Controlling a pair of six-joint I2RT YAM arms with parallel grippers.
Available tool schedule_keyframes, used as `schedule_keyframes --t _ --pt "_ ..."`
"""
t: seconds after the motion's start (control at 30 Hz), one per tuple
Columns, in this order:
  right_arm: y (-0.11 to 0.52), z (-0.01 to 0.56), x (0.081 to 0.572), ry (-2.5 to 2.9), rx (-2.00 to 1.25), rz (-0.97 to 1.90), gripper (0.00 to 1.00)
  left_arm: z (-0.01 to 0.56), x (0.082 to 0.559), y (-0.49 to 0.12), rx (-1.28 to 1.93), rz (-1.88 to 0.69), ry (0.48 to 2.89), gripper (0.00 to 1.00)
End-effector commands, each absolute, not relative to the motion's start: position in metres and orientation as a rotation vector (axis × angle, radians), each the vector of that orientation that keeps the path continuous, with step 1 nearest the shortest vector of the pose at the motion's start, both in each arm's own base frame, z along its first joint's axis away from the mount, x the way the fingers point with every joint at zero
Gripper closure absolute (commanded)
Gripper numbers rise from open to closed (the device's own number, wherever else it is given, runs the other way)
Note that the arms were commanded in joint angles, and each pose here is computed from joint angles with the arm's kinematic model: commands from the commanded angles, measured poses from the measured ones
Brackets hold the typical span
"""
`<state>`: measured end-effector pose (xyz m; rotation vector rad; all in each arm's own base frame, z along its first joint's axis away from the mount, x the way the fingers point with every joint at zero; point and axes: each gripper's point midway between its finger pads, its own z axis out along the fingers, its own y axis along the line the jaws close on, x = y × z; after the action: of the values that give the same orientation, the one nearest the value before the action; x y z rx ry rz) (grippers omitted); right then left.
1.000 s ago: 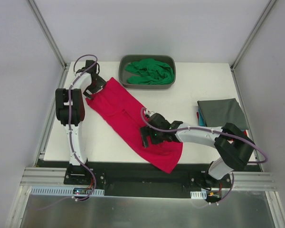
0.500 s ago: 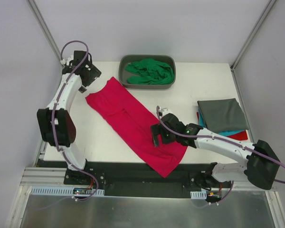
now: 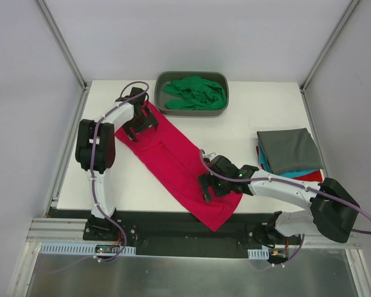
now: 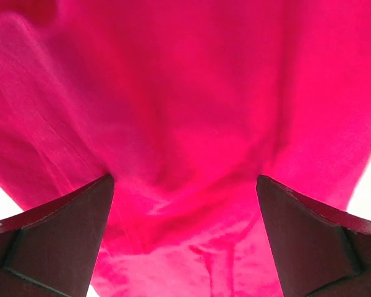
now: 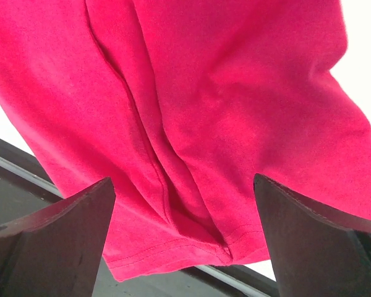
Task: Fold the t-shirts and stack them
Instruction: Rotate the tshirt 70 degrees
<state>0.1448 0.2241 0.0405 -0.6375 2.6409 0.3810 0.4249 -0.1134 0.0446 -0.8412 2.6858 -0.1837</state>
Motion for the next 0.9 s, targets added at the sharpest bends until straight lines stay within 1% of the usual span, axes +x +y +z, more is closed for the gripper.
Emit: schedule_keyframes --t 0.0,0.1,0.2,0.37,0.57,0.63,0.67,0.77,0.87 --pt "0.225 0.029 0.138 2.683 -0.720 0.381 0.04 0.039 0.437 -0.079 -0.927 -0.131 2.664 0.01" --pt "0.233 0.024 0.133 2.726 -0.743 0.412 0.04 0.028 0.448 -0.058 -0.989 -0.129 2.661 0.01" --pt "0.245 0.026 0.133 2.743 -0.750 0.446 0.04 0.018 0.462 -0.050 -0.981 -0.106 2.668 0.01" --pt "0.270 0.037 0.150 2.697 -0.711 0.490 0.04 0.022 0.500 -0.040 -0.993 -0.093 2.608 0.01" --pt "0.302 0.064 0.170 2.625 -0.620 0.595 0.04 0.029 0.532 -0.012 -1.037 -0.033 2.525 0.01" --pt "0.303 0.072 0.173 2.613 -0.619 0.591 0.04 0.038 0.539 -0.021 -1.014 -0.133 2.533 0.01" --pt "0.298 0.076 0.177 2.600 -0.602 0.559 0.04 0.047 0.543 -0.025 -0.992 -0.168 2.526 0.01" --pt "0.279 0.094 0.187 2.539 -0.526 0.481 0.04 0.101 0.551 -0.042 -0.890 -0.268 2.460 0.01" --pt "0.258 0.119 0.190 2.457 -0.429 0.482 0.04 0.169 0.540 -0.059 -0.755 -0.287 2.372 0.01"
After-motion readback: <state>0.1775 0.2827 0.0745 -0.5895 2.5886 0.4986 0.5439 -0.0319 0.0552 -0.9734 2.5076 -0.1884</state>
